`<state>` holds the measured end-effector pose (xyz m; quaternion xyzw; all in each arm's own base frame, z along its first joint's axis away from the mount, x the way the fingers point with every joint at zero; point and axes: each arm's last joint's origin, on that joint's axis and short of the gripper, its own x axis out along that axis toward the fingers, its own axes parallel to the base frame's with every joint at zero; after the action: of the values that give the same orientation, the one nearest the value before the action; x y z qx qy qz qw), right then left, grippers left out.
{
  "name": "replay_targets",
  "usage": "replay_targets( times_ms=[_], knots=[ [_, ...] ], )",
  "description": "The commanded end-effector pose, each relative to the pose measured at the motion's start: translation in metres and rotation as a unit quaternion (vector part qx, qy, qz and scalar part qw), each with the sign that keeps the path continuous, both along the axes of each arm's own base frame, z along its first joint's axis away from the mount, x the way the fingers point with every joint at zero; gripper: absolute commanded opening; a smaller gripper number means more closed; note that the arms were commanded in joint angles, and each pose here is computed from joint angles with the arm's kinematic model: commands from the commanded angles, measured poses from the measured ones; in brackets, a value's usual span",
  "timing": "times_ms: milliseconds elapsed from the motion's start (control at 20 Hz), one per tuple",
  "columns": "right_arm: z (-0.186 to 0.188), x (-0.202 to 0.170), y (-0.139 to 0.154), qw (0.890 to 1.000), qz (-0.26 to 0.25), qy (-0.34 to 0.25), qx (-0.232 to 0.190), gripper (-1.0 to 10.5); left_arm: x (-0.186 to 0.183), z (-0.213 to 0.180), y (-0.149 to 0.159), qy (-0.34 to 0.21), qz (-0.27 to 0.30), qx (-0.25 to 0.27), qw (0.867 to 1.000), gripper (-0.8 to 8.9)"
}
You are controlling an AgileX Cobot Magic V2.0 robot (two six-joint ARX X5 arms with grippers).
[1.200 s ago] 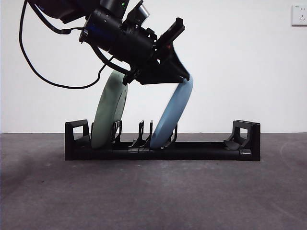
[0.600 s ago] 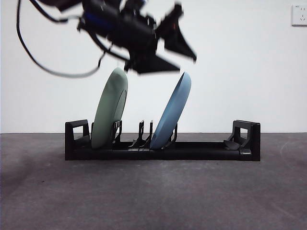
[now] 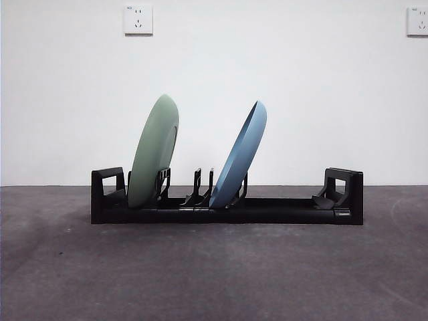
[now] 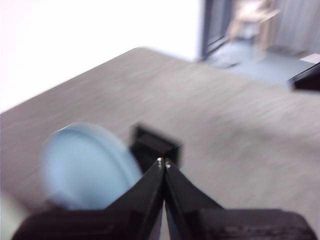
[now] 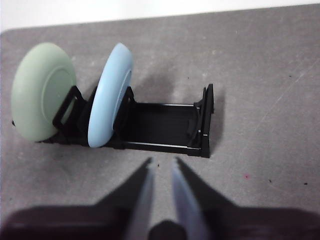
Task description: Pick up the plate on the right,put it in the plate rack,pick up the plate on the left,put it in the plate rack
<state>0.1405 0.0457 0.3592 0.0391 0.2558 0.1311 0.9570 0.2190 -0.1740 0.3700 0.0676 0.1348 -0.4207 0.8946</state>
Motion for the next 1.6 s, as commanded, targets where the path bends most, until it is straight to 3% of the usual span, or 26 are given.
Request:
replay_targets(
  times_ms=[50,300,450,550,700,900,1400,1500,1600],
  knots=[
    [0.000,0.001,0.000,1.000,0.009,-0.009,-0.023,-0.1,-0.018,0.008,0.022,-0.019,0.058,0.067,0.996,-0.08],
    [-0.009,-0.004,-0.004,0.998,-0.031,-0.019,-0.052,-0.1,-0.044,0.015,0.081,-0.005,0.149,0.094,0.984,-0.08],
    [-0.032,-0.013,-0.007,0.998,-0.039,-0.021,-0.041,-0.1,-0.063,-0.009,0.107,-0.007,0.174,0.076,0.982,-0.08],
    [-0.055,-0.023,-0.011,0.998,-0.056,-0.022,-0.006,-0.1,-0.081,-0.039,0.120,0.006,0.196,0.067,0.978,-0.08],
    [-0.080,-0.038,-0.016,0.996,-0.074,-0.042,0.027,-0.1,-0.106,-0.072,0.130,0.003,0.212,0.028,0.977,-0.08],
    [-0.084,-0.041,-0.021,0.979,-0.181,-0.041,0.083,-0.1,-0.119,-0.071,0.135,-0.023,0.218,-0.006,0.976,-0.03],
    [-0.084,-0.041,-0.021,0.979,-0.181,-0.038,0.086,-0.1,-0.110,-0.077,0.132,0.004,0.218,0.011,0.976,-0.03],
    [-0.084,-0.041,-0.021,0.979,-0.181,-0.038,0.086,-0.1,-0.112,-0.078,0.133,-0.008,0.214,0.039,0.976,-0.03],
    [-0.085,-0.041,-0.021,0.979,-0.181,-0.038,0.086,-0.1,-0.120,-0.081,0.140,-0.022,0.239,0.034,0.970,-0.03]
  ],
)
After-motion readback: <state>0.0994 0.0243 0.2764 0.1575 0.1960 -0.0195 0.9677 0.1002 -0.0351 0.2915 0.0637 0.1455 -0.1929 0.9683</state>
